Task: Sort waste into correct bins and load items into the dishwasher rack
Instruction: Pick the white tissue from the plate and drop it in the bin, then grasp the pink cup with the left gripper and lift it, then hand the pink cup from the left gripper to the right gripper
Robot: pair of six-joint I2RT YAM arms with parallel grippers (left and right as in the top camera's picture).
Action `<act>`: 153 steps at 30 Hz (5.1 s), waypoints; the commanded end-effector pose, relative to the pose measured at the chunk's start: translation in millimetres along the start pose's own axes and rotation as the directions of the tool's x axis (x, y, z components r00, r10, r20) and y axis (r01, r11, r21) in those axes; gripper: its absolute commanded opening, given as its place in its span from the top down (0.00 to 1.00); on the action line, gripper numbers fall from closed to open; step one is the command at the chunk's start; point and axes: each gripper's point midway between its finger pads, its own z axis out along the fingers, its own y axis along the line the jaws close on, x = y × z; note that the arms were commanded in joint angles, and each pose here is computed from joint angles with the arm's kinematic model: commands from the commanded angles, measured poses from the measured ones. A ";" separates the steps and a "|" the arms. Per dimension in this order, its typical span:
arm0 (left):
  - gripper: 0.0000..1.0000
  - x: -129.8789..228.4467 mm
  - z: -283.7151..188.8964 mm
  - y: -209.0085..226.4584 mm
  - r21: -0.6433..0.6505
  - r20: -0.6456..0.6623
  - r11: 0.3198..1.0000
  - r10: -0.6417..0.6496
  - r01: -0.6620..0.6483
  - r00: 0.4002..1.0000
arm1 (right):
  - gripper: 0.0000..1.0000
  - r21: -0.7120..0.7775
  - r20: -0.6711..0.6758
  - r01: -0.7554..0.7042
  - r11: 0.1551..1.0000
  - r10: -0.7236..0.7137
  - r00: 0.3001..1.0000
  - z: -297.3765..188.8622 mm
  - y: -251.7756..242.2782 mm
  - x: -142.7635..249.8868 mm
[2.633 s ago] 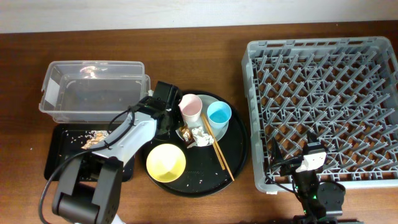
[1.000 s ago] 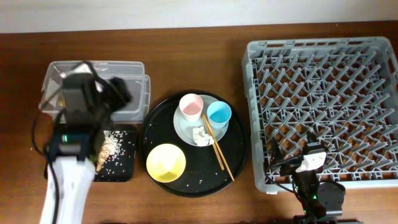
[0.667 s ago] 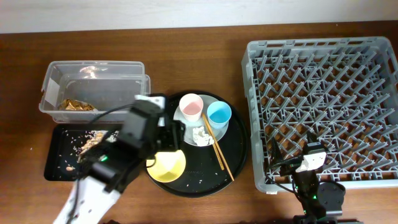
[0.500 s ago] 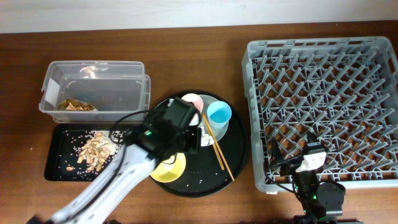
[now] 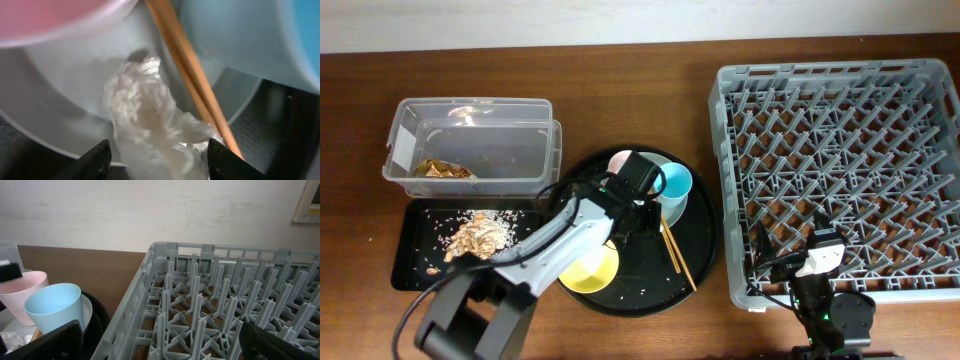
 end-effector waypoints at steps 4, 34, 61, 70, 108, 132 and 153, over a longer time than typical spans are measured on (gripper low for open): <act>0.85 4.0 11.1 4.2 -0.025 -0.019 1.000 0.007 -0.007 1.000 | 0.02 0.011 -0.004 0.002 1.000 -0.002 1.000 -0.1 -2.4 2.4; 0.17 -102.7 -122.3 271.9 -0.261 0.539 0.767 -0.387 0.586 0.748 | 0.02 0.011 -0.004 0.002 1.000 -0.002 1.000 -0.1 -2.4 2.4; 0.54 -79.4 -116.0 45.5 0.128 0.237 0.980 -0.178 0.151 0.955 | 0.02 0.011 -0.004 0.002 1.000 -0.002 1.000 -0.1 -2.4 2.4; 0.55 -89.6 -30.8 59.6 0.069 0.151 0.981 -0.189 0.180 0.970 | 0.02 0.011 -0.004 0.002 1.000 -0.002 1.000 -0.1 -2.4 2.4; 0.99 -39.0 -315.9 0.0 0.839 0.361 0.467 -0.091 -0.280 0.928 | 0.02 -0.261 -0.045 -0.274 0.926 0.271 0.961 -9.0 45.1 -15.2; 1.00 -32.5 -315.2 -29.5 0.834 0.396 0.415 0.008 -0.363 0.918 | 0.02 -0.820 -0.572 -0.572 0.033 0.012 0.820 -17.0 179.1 -180.6; 1.00 -30.1 -305.2 -78.0 0.783 0.453 0.425 0.111 -0.454 0.885 | 0.26 -0.902 -0.429 -0.431 -0.032 -0.042 0.902 -24.9 213.4 -200.9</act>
